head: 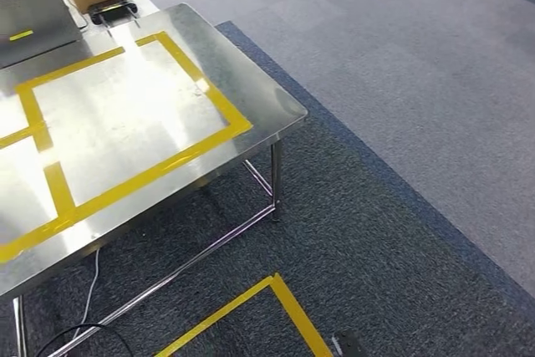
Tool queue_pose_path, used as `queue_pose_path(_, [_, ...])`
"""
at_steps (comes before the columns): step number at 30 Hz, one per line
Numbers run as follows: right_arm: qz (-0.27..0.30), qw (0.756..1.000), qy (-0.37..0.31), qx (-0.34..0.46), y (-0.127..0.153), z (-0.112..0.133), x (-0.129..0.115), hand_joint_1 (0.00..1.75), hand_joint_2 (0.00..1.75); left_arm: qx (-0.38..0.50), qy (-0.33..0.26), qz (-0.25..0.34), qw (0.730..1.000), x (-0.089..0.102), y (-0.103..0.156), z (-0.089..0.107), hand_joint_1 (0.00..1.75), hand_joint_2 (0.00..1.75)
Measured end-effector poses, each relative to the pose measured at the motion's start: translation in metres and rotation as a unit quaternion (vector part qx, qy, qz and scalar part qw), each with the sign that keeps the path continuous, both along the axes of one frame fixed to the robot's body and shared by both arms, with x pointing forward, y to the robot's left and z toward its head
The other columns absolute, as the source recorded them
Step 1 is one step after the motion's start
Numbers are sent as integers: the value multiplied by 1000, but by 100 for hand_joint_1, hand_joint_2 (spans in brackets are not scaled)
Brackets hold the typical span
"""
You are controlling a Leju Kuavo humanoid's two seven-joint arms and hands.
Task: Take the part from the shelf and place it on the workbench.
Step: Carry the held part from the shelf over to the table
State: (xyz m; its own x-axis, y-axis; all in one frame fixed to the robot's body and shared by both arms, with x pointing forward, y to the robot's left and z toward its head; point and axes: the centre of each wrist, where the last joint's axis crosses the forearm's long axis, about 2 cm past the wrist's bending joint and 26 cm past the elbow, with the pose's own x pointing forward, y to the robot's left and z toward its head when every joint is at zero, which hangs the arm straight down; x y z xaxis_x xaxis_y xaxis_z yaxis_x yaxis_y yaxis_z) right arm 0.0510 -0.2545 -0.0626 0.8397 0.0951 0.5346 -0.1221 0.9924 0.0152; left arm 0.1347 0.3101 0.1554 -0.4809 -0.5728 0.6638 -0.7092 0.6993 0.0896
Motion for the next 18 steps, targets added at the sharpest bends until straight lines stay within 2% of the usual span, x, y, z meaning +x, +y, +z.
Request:
queue_pose_path(3, [-6, 1000, -7, -6, 2, -1, 2, 0, 175, 1, -1, 2, 1000, 0, 1, 0, 175, 175])
queue_pose_path(8, [-13, 999, -40, -9, 8, -16, -1, 0, 175, 4, -2, 5, 1000, 0, 2, 0, 175, 175])
queue_pose_path(18, [17, 1000, 5, -11, 8, -24, -7, 0, 175, 6, -3, 3, 1000, 2, 2, 1, 175, 175])
